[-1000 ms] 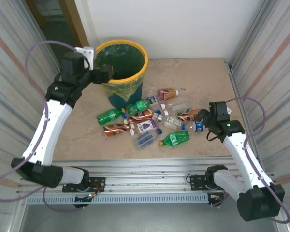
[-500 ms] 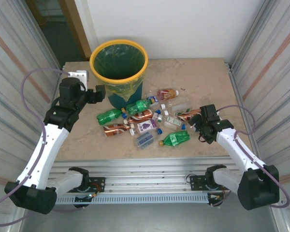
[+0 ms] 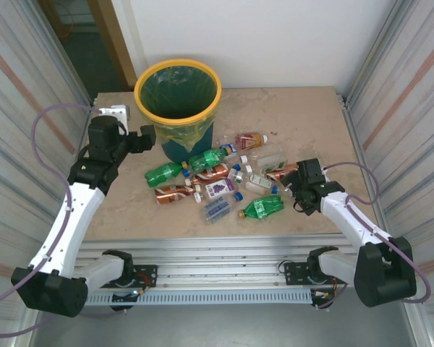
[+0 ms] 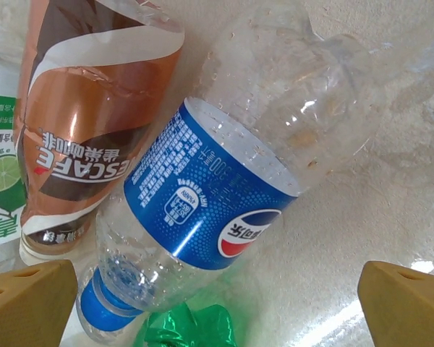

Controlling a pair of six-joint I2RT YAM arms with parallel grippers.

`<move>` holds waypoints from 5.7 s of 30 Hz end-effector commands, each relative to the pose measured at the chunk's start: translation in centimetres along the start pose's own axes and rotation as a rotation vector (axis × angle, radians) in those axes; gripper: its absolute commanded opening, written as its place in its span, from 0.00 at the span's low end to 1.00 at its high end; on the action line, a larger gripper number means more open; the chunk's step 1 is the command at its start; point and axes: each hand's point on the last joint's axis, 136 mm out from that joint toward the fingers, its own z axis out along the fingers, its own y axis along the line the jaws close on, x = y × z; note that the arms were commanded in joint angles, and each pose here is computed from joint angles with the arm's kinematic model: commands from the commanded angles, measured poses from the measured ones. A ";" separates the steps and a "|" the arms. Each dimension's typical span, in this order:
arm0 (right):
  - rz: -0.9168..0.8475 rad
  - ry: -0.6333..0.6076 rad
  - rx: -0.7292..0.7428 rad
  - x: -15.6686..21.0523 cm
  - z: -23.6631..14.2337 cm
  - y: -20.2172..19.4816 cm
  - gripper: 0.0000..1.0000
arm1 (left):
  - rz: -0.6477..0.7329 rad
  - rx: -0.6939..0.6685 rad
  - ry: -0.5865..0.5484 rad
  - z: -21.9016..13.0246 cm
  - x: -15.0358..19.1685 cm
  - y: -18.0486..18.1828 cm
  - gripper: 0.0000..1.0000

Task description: Put the plastic bottles in the bin

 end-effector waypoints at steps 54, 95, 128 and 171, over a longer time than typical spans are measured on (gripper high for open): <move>0.053 -0.101 0.110 -4.3 4.1 -3.4 0.39 | -0.076 -0.027 -0.005 1.1 0.8 1.0 0.99; -0.971 -0.431 -0.973 3.3 -20.9 28.4 0.27 | -0.093 0.908 -0.080 -4.7 -6.6 -19.0 0.99; -1.140 -0.423 -1.171 11.1 -25.5 34.3 0.86 | -0.115 1.006 -0.048 -5.2 -8.2 -21.0 0.37; -0.364 -0.279 -0.157 0.3 -12.3 7.2 0.98 | 0.105 0.491 0.021 16.0 -11.0 -12.0 0.41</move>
